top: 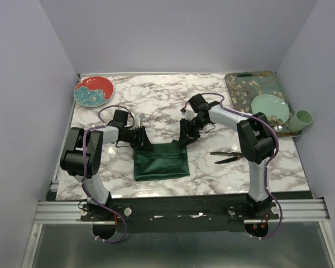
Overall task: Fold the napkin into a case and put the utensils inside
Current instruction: Smooth out the 2/3-rectangle-folded napkin at the center of the board.
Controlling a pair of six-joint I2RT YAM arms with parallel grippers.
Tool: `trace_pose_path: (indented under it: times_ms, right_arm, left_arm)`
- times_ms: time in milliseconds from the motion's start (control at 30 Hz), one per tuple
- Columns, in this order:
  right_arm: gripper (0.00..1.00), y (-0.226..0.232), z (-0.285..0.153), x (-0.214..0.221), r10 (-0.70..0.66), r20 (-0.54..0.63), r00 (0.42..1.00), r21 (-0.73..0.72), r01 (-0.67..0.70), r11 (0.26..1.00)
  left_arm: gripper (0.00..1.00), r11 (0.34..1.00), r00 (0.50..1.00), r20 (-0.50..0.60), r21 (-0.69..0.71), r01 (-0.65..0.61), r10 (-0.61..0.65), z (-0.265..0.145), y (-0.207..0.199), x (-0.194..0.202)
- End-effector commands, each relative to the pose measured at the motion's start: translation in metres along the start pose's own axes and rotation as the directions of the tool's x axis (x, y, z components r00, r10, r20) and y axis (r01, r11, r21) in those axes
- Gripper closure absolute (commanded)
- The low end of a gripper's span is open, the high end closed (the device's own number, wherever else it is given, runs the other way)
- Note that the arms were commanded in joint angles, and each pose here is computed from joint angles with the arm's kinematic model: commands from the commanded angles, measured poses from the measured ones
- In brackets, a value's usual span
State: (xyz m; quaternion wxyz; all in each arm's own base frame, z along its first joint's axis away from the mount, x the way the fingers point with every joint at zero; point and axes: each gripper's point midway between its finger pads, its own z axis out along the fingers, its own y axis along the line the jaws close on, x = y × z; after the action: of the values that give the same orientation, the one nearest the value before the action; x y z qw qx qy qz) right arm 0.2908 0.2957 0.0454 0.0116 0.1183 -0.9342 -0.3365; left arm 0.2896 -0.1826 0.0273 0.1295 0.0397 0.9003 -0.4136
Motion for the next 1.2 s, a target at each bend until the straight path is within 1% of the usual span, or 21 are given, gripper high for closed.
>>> trace_pose_path:
  times_ms: [0, 100, 300, 767, 867, 933, 967, 1000, 1100, 1167]
  right_arm:
    - [0.65, 0.016, -0.021, -0.010, -0.015, 0.058, 0.998, -0.017, 0.016, 1.000]
    - [0.62, 0.017, -0.022, -0.011, -0.004, 0.063, 0.998, -0.018, 0.005, 1.000]
    - [0.61, 0.007, -0.010, -0.005, 0.068, 0.023, 0.997, -0.020, -0.068, 0.997]
    - [0.62, 0.002, 0.002, -0.009, 0.127, -0.005, 0.992, -0.060, -0.127, 0.990]
    - [0.66, 0.003, 0.004, -0.009, 0.127, -0.008, 0.992, -0.069, -0.127, 0.989]
    - [0.71, 0.004, 0.003, -0.010, 0.128, -0.007, 0.992, -0.074, -0.128, 0.989]
    - [0.76, 0.004, 0.002, -0.008, 0.129, -0.009, 0.992, -0.076, -0.129, 0.989]
    - [0.84, 0.005, 0.000, -0.008, 0.125, -0.007, 0.992, -0.080, -0.126, 0.989]
    - [1.00, 0.004, -0.001, -0.002, 0.115, -0.018, 0.993, -0.079, -0.116, 0.990]
    - [1.00, 0.000, -0.001, 0.005, 0.103, -0.036, 0.994, -0.068, -0.105, 0.992]
  left_arm:
    - [0.68, 0.990, 0.999, -0.042, -0.142, 0.013, -0.019, 0.001, 0.034, 0.021]
    - [0.69, 0.990, 0.999, -0.042, -0.140, 0.015, -0.021, 0.001, 0.034, 0.020]
    - [0.68, 0.990, 0.999, -0.044, -0.140, 0.010, -0.016, 0.001, 0.034, 0.019]
    - [0.68, 0.990, 0.999, -0.049, -0.143, 0.008, -0.015, 0.000, 0.034, 0.023]
    - [0.68, 0.990, 0.999, -0.048, -0.143, 0.007, -0.014, 0.000, 0.034, 0.023]
    - [0.68, 0.989, 0.999, -0.050, -0.145, 0.008, -0.015, 0.000, 0.035, 0.024]
    - [0.68, 0.989, 0.999, -0.051, -0.145, 0.008, -0.016, 0.000, 0.035, 0.025]
    - [0.68, 0.989, 0.999, -0.051, -0.147, 0.007, -0.015, -0.001, 0.035, 0.025]
    - [0.68, 0.990, 0.999, -0.046, -0.141, 0.002, -0.009, -0.001, 0.034, 0.023]
    - [0.68, 0.993, 1.000, -0.027, -0.122, -0.006, 0.003, -0.005, 0.028, 0.017]
